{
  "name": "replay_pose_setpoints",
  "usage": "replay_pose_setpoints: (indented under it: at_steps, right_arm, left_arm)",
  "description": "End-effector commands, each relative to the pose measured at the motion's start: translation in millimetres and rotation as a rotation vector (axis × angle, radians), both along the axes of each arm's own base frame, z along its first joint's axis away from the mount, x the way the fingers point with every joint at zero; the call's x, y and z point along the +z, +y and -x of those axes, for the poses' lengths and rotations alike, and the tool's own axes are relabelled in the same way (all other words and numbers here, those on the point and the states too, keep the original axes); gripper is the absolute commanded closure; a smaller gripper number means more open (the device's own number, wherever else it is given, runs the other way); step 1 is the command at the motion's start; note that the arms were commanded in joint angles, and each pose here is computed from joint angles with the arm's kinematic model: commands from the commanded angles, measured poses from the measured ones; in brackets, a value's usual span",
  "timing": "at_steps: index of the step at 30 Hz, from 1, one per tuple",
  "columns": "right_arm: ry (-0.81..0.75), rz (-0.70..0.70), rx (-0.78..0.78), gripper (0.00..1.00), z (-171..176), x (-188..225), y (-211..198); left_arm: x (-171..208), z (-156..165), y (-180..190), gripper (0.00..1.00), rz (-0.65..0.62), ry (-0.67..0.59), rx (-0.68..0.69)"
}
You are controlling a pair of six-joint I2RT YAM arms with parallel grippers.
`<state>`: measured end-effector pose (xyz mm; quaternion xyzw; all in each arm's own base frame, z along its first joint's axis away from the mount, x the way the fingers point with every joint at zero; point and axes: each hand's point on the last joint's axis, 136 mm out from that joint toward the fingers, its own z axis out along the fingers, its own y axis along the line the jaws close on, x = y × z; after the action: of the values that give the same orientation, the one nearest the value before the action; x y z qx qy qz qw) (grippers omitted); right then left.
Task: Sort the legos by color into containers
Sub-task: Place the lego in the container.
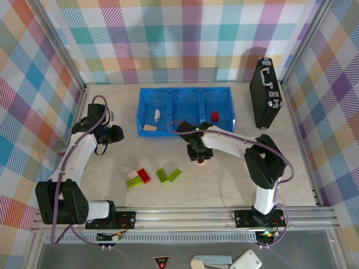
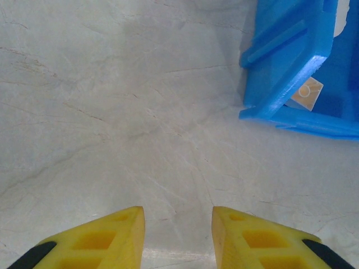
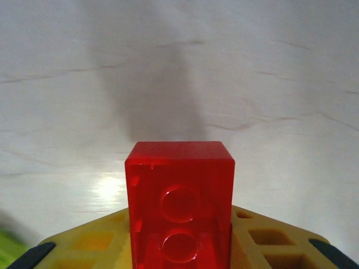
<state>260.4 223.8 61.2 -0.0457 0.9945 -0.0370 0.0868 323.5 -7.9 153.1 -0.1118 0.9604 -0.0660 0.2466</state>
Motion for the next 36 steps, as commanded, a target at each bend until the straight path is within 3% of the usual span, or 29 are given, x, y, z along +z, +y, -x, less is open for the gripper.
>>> replay_pose_setpoints:
  at_steps: [1,8,15,23,36]
  right_arm:
    - [-0.015,-0.001,0.001,0.62,-0.2,5.2,-31.5]
    - [-0.007,-0.056,-0.042,0.62,8.1,9.7,-84.3]
    - [-0.028,-0.101,-0.037,0.62,-7.6,24.5,-90.1]
    - [-0.070,-0.136,-0.034,0.61,-51.1,43.7,-80.9]
    - [-0.105,-0.171,-0.064,0.62,-151.6,54.4,-89.4]
  left_arm:
    - [-5.2,3.7,1.6,0.63,0.007,0.022,-0.008]
    - [-4.8,4.2,1.7,0.63,0.008,0.020,-0.007]
    - [-4.1,3.9,1.3,0.63,0.008,0.020,-0.010]
    - [-2.5,4.1,1.6,0.63,0.003,0.014,-0.013]
    - [-2.9,4.2,3.3,0.63,-0.004,0.016,-0.010]
